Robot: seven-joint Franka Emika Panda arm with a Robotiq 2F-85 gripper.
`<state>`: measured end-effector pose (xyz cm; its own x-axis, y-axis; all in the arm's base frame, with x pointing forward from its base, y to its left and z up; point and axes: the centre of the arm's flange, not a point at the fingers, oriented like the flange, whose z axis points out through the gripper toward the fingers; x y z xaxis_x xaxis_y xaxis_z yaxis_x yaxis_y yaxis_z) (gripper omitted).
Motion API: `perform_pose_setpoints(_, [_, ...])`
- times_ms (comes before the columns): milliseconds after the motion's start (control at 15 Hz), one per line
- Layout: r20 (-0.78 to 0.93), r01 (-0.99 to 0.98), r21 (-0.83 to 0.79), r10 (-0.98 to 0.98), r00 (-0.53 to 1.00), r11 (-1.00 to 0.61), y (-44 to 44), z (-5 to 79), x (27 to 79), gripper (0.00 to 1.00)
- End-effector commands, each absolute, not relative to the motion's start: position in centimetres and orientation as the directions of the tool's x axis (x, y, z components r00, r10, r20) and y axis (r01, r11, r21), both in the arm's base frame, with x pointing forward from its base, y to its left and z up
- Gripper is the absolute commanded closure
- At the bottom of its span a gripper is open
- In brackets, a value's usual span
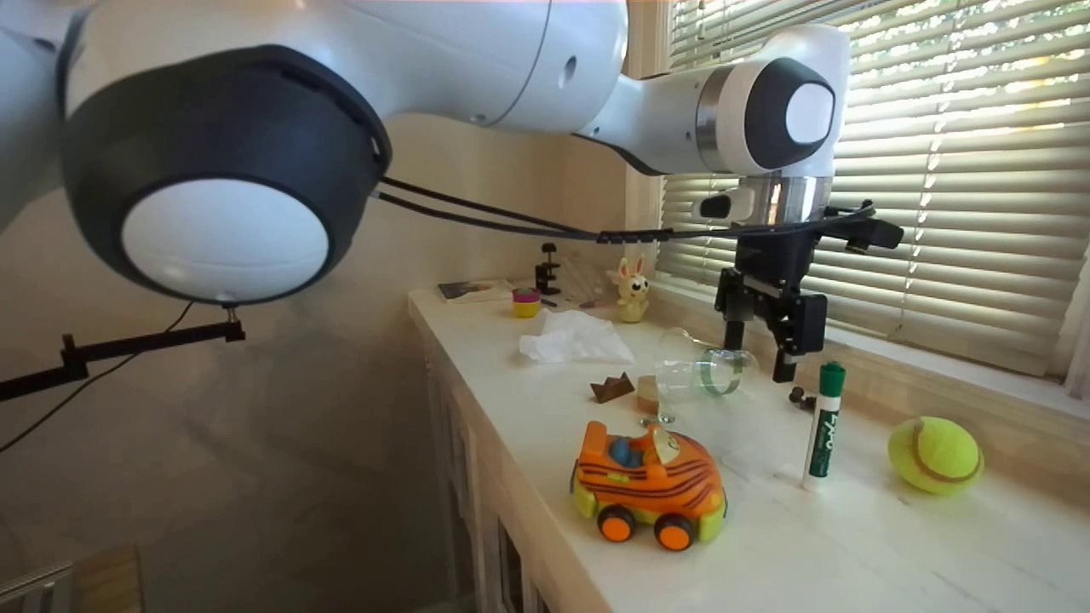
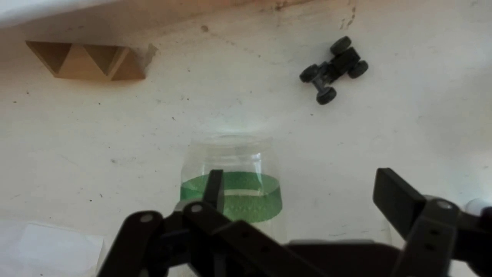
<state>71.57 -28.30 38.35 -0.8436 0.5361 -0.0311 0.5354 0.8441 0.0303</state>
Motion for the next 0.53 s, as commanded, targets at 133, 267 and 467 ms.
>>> perform_pose_setpoints(133, [-0.077,0.498,0.070,0.503,-0.861,0.864,-29.3,39.6,74.0,0.00])
perform_pose_setpoints(267, [-0.076,0.492,0.080,0.497,-0.864,0.867,-29.0,39.5,74.5,0.00])
perform_pose_setpoints(467, [-0.071,0.481,0.083,0.487,-0.871,0.873,-28.6,38.8,75.1,0.00])
